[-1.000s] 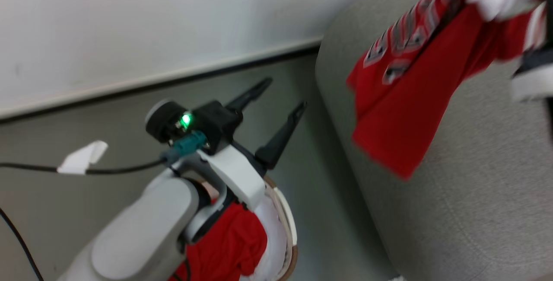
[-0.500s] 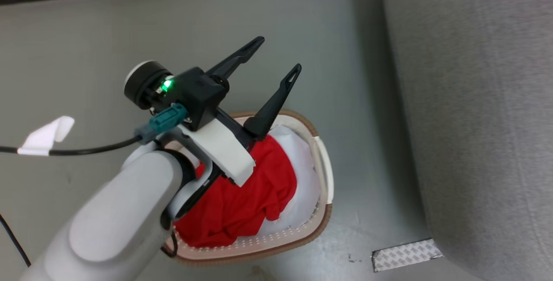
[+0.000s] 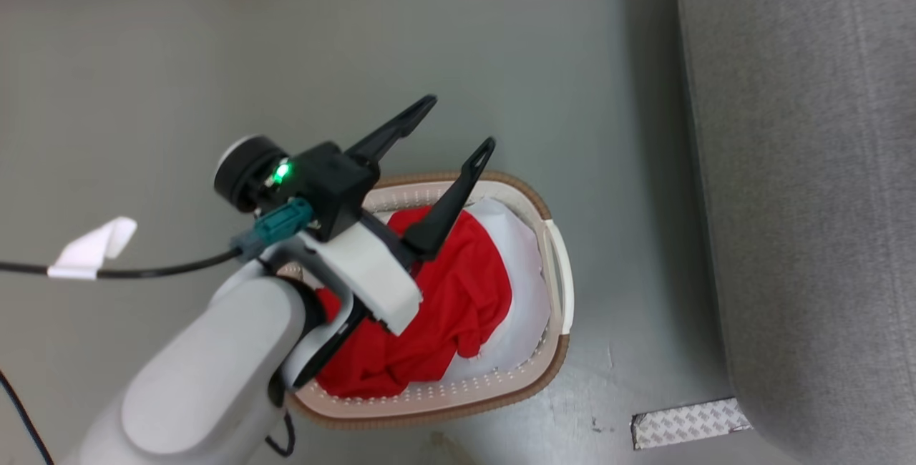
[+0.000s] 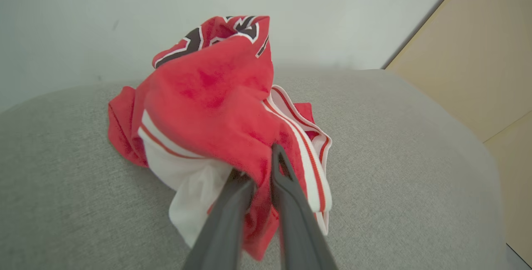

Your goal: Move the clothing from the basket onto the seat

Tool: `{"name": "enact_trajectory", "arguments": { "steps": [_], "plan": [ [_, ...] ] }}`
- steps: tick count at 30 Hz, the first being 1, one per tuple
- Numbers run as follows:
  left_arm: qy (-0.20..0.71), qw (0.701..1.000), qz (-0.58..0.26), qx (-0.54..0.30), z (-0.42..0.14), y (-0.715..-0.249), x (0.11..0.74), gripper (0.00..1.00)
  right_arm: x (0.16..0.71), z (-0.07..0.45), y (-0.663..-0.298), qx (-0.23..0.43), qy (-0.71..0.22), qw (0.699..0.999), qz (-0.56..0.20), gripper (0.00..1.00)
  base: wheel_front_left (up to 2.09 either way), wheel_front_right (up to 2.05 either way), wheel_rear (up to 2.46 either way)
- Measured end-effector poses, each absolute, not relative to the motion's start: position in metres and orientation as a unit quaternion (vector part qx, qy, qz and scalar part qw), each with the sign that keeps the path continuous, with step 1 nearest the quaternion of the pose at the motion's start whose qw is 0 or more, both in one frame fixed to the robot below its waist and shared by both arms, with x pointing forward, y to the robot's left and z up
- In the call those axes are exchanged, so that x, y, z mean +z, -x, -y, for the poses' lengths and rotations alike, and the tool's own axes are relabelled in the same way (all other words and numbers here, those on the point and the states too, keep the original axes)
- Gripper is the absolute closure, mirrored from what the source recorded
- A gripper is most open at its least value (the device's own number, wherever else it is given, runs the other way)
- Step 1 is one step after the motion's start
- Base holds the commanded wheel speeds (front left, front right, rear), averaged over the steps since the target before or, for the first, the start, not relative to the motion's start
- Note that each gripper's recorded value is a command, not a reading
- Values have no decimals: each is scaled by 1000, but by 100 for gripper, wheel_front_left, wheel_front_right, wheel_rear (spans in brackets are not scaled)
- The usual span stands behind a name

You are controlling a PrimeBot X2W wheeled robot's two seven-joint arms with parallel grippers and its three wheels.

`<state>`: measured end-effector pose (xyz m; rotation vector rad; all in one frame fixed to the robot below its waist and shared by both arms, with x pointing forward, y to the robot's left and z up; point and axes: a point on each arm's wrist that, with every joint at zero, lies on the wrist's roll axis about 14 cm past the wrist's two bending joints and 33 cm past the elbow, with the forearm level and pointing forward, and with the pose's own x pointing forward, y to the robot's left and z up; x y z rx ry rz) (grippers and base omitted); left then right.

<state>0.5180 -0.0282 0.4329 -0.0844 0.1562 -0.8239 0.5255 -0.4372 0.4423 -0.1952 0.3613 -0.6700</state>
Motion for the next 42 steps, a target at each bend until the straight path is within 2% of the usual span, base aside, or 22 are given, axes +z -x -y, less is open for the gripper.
{"name": "enact_trajectory", "arguments": {
  "steps": [1, 12, 21, 31, 37, 42],
  "plan": [
    [42, 913, -78, -398, 27, -516, 432, 0, 443, 434, -525, -322, 101, 925, -172, 0, 0, 0, 0],
    [47, 931, -87, -352, 3, -488, 447, 0, 469, 400, -492, -269, 117, 949, -114, 0, 0, 0, 0],
    [56, 961, -59, -265, -39, -458, 473, 0, 505, 331, -465, -166, 103, 980, -22, 0, 0, 0, 0],
    [38, 990, -38, -134, -114, -409, 482, 0, 518, 230, -410, -32, 35, 998, 41, 0, 0, 0, 0],
    [43, 997, -9, -65, -153, -378, 496, 0, 517, 184, -383, 31, 4, 998, 51, 0, 0, 0, 0],
    [50, 998, 16, -24, -174, -356, 504, 0, 502, 167, -367, 53, -20, 998, 32, 0, 0, 0, 0]
  ]
}}
